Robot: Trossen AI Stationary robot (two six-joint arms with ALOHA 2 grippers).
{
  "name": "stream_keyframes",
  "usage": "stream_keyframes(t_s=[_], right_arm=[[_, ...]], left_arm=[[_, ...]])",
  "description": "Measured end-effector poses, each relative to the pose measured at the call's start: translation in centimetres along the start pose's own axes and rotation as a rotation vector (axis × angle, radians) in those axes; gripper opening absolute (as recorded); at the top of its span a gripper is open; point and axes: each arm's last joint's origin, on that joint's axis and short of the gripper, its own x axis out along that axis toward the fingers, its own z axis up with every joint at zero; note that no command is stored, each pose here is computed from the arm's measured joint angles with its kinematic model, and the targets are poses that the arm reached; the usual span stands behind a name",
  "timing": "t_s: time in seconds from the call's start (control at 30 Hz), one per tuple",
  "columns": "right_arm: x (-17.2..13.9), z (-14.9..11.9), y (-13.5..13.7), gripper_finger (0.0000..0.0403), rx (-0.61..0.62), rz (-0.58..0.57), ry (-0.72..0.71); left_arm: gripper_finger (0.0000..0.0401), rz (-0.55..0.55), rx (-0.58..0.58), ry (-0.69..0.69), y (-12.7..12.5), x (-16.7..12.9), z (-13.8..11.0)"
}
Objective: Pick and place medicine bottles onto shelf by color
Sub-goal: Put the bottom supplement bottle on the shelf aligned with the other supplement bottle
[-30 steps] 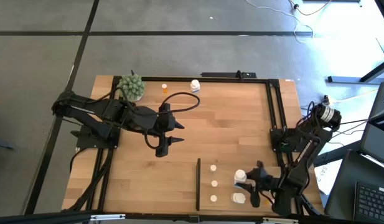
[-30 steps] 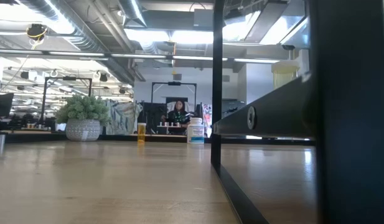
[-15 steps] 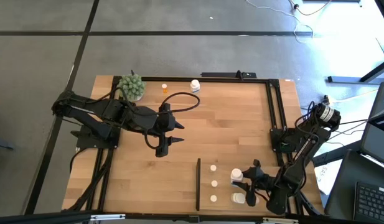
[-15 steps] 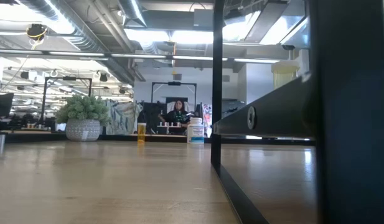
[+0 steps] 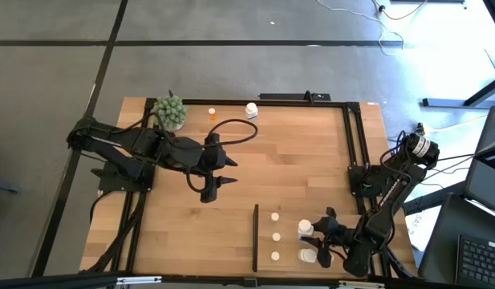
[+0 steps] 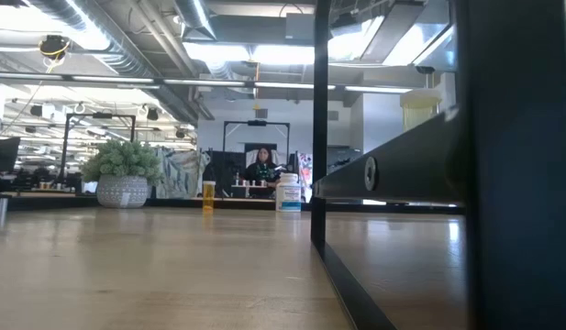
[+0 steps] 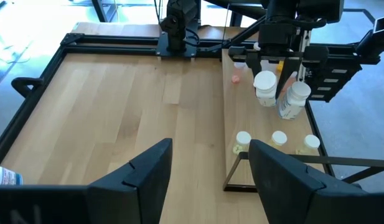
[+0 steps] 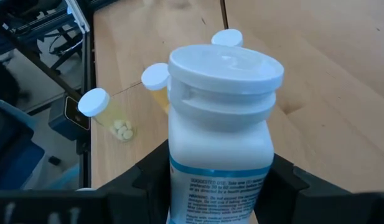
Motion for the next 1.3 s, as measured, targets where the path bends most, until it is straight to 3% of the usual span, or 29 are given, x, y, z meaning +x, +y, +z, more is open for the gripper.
stream_keyframes(t_s=[0.47, 0.73, 0.9, 1.1, 1.3], right_arm=[[0.0, 0.0, 0.0, 0.0172, -0.005, -0.002, 0.0], [-0.1, 0.2, 0.0, 0.0172, 0.009, 0.005, -0.002], [-0.4, 1.1, 0.1, 0.0172, 0.001, 0.017, -0.011], [0.1, 2.8, 0.7, 0.0172, -0.102, 0.017, 0.004], [0.8, 5.0, 1.1, 0.0172, -0.201, 0.0, -0.01]], left_arm=[[0.0206, -0.008, -0.015, -0.045, -0.1, 0.0, 0.4], [0.0206, -0.027, -0.025, -0.13, -0.7, 1.9, 1.2], [0.0206, -0.058, 0.018, -0.088, -1.4, 5.8, 0.3], [0.0206, -0.12, 0.017, -0.048, -2.0, 11.0, -1.2], [0.0206, -0.248, -0.033, -0.058, -2.9, 14.5, -2.2]])
